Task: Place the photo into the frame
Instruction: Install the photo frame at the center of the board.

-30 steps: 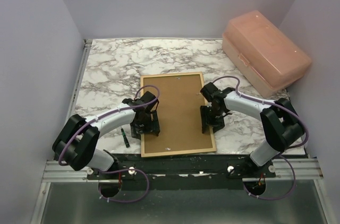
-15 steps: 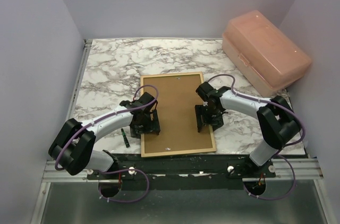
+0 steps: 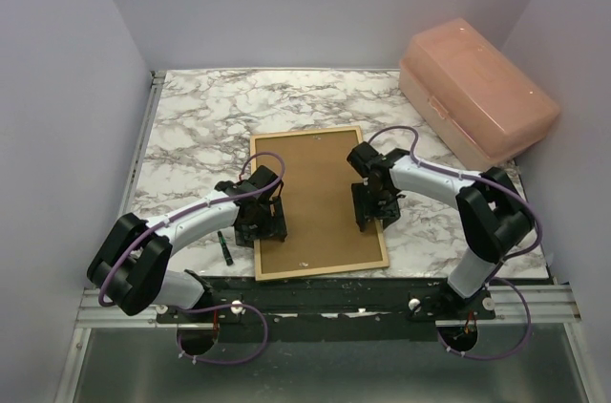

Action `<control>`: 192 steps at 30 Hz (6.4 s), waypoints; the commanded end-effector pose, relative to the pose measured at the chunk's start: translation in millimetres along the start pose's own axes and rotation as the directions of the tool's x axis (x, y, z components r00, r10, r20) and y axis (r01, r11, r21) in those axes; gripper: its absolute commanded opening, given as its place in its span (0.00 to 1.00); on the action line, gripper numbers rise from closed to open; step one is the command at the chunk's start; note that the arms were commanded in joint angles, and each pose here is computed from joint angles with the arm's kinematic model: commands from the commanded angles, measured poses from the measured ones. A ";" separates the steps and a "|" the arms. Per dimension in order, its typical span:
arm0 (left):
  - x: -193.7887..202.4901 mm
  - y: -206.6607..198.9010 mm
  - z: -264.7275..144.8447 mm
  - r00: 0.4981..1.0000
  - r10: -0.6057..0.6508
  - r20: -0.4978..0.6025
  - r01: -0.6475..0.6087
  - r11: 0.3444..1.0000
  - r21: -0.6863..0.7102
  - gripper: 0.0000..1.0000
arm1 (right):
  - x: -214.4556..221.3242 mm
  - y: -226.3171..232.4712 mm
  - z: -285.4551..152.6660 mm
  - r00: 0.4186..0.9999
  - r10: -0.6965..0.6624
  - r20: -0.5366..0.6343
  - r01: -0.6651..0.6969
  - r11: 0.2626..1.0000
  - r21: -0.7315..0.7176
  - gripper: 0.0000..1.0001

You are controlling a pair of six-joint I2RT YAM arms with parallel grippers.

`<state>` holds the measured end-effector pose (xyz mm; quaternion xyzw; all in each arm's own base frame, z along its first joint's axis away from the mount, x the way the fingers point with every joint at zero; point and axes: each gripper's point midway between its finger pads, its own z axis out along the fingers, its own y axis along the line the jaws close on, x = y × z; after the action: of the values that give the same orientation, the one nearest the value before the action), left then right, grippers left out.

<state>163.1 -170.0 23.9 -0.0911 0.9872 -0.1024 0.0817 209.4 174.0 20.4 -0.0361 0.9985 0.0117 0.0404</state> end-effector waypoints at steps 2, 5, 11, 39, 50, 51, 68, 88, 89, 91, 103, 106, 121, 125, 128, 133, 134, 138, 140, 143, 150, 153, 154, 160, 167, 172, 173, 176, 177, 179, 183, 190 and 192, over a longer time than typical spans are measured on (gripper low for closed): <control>-6.1 -8.5 8.3 0.999 0.013 0.033 -0.014 0.999 0.044 0.76 | -45.1 -12.4 12.7 0.986 0.002 0.166 -0.020 0.994 0.109 0.75; -6.6 -8.9 8.1 0.999 0.015 0.034 -0.016 0.999 0.043 0.76 | -51.0 -7.8 9.7 0.986 0.005 0.165 -0.018 0.997 0.078 0.78; -7.2 -10.0 9.0 0.999 0.019 0.029 -0.021 0.999 0.042 0.75 | -59.1 -8.7 11.0 0.987 0.014 0.159 -0.022 0.999 0.048 0.75; -2.7 -8.7 13.2 1.000 0.018 0.010 -0.018 0.999 0.037 0.73 | -24.6 -5.0 2.9 0.993 -0.073 0.092 0.078 0.995 -0.057 0.76; -2.9 -9.4 13.7 1.000 0.021 0.009 -0.021 0.999 0.035 0.73 | -19.4 -14.9 -1.9 0.992 -0.057 0.111 0.060 0.998 -0.026 0.78; -2.8 -8.9 13.9 1.000 0.021 0.008 -0.021 0.999 0.034 0.73 | -19.5 -15.2 1.6 0.993 -0.057 0.108 0.060 0.998 -0.023 0.77; -1.3 -7.4 13.1 1.000 0.030 0.004 -0.030 0.999 0.020 0.72 | -30.0 -13.1 16.1 0.993 0.010 0.118 -0.010 1.000 -0.003 0.09; -11.2 5.6 -4.0 0.995 0.005 0.101 -0.003 1.000 -0.018 0.83 | -29.0 10.0 -4.3 0.991 0.061 0.119 -0.039 0.983 -0.181 0.84; -11.7 6.4 -5.2 0.994 0.003 0.110 -0.001 1.000 -0.018 0.83 | -27.5 11.1 -3.1 0.992 0.062 0.114 -0.040 0.981 -0.191 0.85; -12.0 9.2 -6.0 0.993 -0.004 0.121 0.007 1.000 -0.023 0.83 | -23.5 13.2 0.0 0.993 0.063 0.099 -0.042 0.977 -0.207 0.85; -21.5 14.2 2.9 0.985 -0.032 0.168 0.042 0.997 -0.058 0.77 | -12.6 13.6 9.1 0.996 0.056 0.066 -0.040 0.974 -0.222 0.85; -26.0 14.6 2.8 0.981 -0.043 0.189 0.056 0.996 -0.064 0.76 | -11.4 13.3 10.4 0.997 0.053 0.063 -0.038 0.974 -0.223 0.85; -16.6 24.1 22.0 0.991 -0.028 0.130 0.042 0.994 -0.102 0.02 | -8.3 12.1 16.3 0.998 0.046 0.049 -0.034 0.976 -0.216 0.85; -16.1 24.6 22.6 0.992 -0.024 0.126 0.037 0.994 -0.104 0.00 | -8.7 12.3 15.9 0.998 0.044 0.050 -0.032 0.976 -0.218 0.85; -16.6 21.7 22.2 0.992 -0.019 0.125 0.031 0.995 -0.092 0.00 | -8.5 11.9 15.1 0.998 0.042 0.052 -0.030 0.976 -0.217 0.85; -19.5 14.5 16.7 0.990 -0.014 0.139 0.022 0.998 -0.051 0.00 | -9.4 10.4 11.5 0.997 0.040 0.063 -0.025 0.977 -0.213 0.85; -20.7 12.9 13.3 0.989 -0.013 0.147 0.020 0.999 -0.043 0.00 | -9.5 10.3 10.6 0.997 0.041 0.065 -0.026 0.977 -0.213 0.85; -21.5 8.9 -0.7 0.985 -0.021 0.171 0.022 1.000 -0.002 0.51 | -10.2 10.9 5.0 0.996 0.048 0.076 -0.030 0.975 -0.220 0.86; -21.4 7.3 -7.1 0.982 -0.025 0.185 0.021 1.000 0.023 0.65 | -9.4 11.5 2.2 0.995 0.052 0.080 -0.033 0.973 -0.229 0.87; -19.1 5.5 -12.4 0.982 -0.033 0.188 0.023 0.998 0.056 0.73 | -6.8 10.6 -1.5 0.994 0.062 0.088 -0.039 0.970 -0.238 0.90; -6.1 2.3 -7.5 0.986 -0.063 0.152 0.041 0.989 0.141 0.75 | -10.6 4.2 -11.4 0.986 0.108 0.127 -0.072 0.963 -0.260 0.98; -1.2 1.0 -4.7 0.988 -0.073 0.138 0.049 0.984 0.171 0.75 | -24.1 -2.9 -15.4 0.977 0.153 0.146 -0.105 0.951 -0.290 0.99; -0.2 2.2 -3.9 0.988 -0.076 0.136 0.052 0.984 0.171 0.75 | -31.6 -6.7 -16.3 0.973 0.172 0.151 -0.120 0.945 -0.305 0.99; -8.1 4.9 -5.4 0.986 -0.095 0.140 0.067 0.980 0.189 0.78 | -83.3 -17.5 -21.2 0.960 0.208 0.187 -0.139 0.935 -0.326 1.00; -10.9 6.2 -4.5 0.986 -0.105 0.131 0.076 0.975 0.211 0.80 | -142.1 -7.2 -19.6 0.954 0.215 0.208 -0.135 0.930 -0.341 0.99; -7.0 9.8 -0.7 0.987 -0.104 0.122 0.077 0.974 0.211 0.79 | -179.0 -9.6 -5.6 0.948 0.233 0.217 -0.168 0.945 -0.281 0.99; -7.0 9.8 -0.3 0.987 -0.101 0.123 0.074 0.974 0.213 0.79 | -183.9 -11.6 0.0 0.947 0.241 0.213 -0.183 0.948 -0.261 0.99; -6.4 10.9 1.2 0.988 -0.097 0.119 0.070 0.975 0.209 0.79 | -197.5 -18.1 12.1 0.941 0.262 0.213 -0.220 0.954 -0.204 0.97; -6.5 11.2 1.4 0.988 -0.096 0.120 0.070 0.975 0.209 0.79 | -201.5 -18.8 14.1 0.938 0.270 0.217 -0.229 0.954 -0.196 0.95; -5.3 11.9 2.6 0.989 -0.094 0.116 0.069 0.976 0.208 0.79 | -206.5 -20.9 19.4 0.934 0.280 0.220 -0.243 0.953 -0.180 0.90; -4.2 11.7 4.2 0.989 -0.093 0.112 0.068 0.975 0.212 0.79 | -210.2 -22.4 31.0 0.935 0.286 0.210 -0.256 0.954 -0.158 0.77; -2.5 13.4 7.3 0.990 -0.089 0.107 0.065 0.976 0.207 0.79 | -196.1 -27.1 38.0 0.951 0.246 0.188 -0.225 0.966 -0.129 0.68; -2.9 12.7 8.0 0.990 -0.089 0.106 0.065 0.976 0.209 0.79 | -189.7 -29.5 36.9 0.954 0.234 0.185 -0.215 0.969 -0.118 0.68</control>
<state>180.2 -168.3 35.1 -0.1296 0.9507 -0.2234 0.1715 426.8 177.8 26.9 0.0868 0.9745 0.1129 0.1735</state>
